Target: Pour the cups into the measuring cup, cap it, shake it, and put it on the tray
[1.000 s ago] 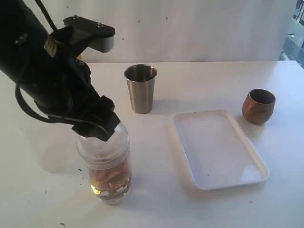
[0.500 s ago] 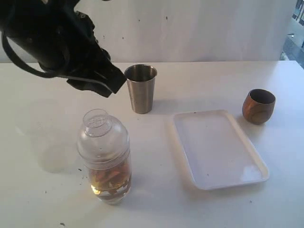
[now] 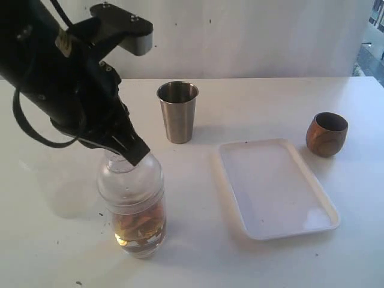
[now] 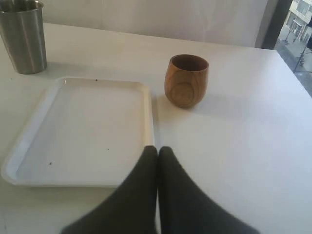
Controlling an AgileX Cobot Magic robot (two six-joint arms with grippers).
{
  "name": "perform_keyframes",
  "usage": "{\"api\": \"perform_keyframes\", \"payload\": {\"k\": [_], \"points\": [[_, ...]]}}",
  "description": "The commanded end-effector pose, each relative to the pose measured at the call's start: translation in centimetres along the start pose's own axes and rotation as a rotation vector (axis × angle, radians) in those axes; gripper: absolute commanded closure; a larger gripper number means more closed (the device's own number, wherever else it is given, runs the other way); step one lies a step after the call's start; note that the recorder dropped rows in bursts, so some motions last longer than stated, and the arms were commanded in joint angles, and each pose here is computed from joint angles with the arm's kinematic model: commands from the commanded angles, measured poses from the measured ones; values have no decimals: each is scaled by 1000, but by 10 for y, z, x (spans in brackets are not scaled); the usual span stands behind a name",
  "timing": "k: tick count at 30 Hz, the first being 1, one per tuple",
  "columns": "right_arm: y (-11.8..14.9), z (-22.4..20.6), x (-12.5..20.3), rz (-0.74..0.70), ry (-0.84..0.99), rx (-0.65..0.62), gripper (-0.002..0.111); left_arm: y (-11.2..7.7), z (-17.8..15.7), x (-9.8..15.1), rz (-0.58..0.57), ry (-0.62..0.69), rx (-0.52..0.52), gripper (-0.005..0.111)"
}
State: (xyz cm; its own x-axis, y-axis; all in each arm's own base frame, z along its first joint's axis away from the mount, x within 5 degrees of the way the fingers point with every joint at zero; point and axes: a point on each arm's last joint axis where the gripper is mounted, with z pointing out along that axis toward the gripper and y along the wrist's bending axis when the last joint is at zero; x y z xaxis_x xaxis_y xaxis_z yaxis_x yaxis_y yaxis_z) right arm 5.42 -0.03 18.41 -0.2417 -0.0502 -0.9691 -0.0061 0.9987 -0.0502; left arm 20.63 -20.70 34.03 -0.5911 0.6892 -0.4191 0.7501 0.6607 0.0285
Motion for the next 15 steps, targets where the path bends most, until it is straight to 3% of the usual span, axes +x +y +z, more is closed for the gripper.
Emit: {"api": "perform_keyframes", "payload": {"k": [1, 15], "points": [[0, 0, 0, 5, -11, 4, 108, -3, 10, 3, 3, -18, 15, 106], [0, 0, 0, 5, -11, 4, 108, -4, 23, 9, 9, -16, 21, 106]]}}
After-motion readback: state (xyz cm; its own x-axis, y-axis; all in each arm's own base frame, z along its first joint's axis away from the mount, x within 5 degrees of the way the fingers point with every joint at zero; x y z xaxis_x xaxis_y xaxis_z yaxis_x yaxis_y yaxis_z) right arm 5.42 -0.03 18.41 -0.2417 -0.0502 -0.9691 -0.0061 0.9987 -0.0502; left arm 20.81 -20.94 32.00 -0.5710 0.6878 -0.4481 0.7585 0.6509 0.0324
